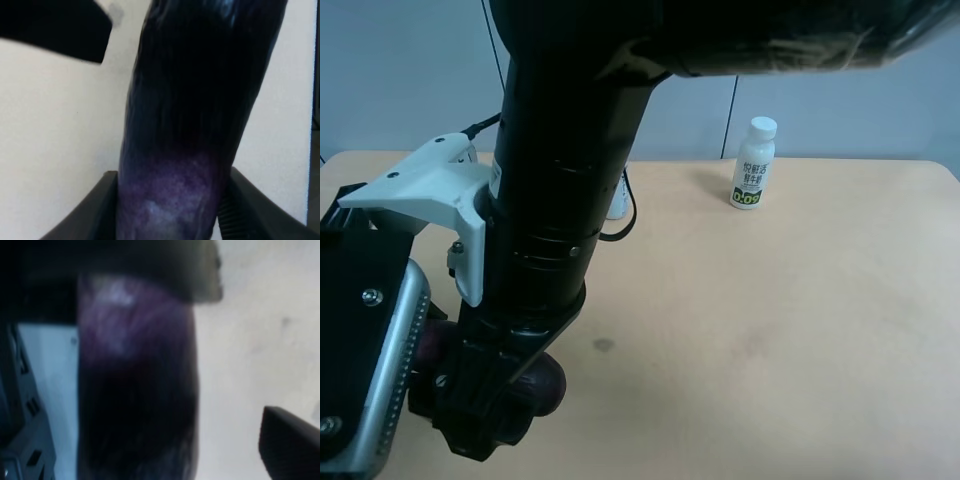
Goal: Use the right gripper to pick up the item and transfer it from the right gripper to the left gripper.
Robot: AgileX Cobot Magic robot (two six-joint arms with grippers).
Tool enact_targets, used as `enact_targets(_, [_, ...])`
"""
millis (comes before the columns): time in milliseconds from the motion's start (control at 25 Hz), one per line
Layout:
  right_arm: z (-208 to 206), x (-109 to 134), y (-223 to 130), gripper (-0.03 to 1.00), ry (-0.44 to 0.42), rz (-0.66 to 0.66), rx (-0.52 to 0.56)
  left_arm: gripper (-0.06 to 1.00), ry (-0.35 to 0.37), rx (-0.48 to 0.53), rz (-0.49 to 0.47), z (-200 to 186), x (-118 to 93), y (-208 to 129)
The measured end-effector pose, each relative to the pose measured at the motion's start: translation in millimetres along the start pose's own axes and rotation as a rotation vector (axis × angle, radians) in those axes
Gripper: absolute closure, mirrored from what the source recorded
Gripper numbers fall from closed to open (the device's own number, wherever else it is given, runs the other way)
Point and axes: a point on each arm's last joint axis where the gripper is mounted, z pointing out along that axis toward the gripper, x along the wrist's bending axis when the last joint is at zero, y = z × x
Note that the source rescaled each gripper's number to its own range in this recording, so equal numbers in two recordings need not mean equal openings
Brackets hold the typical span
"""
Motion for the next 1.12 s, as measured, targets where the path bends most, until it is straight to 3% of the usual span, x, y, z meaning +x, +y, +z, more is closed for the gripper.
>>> enact_targets(320, [-28,14,-10,-0.03,0.018,-0.016,0.028,0.94,0.000,-0.001,0.000,0,0,0])
enact_targets(760, [-78,28,-26,-0.03,-0.103,0.010,-0.040,0.94,0.000,-0.005,-0.002,0,0,0])
enact_targets(1120, [-92,54,-94,-0.03,-0.107,0.086,-0.019,0.94,0.000,-0.005,-0.002,0,0,0])
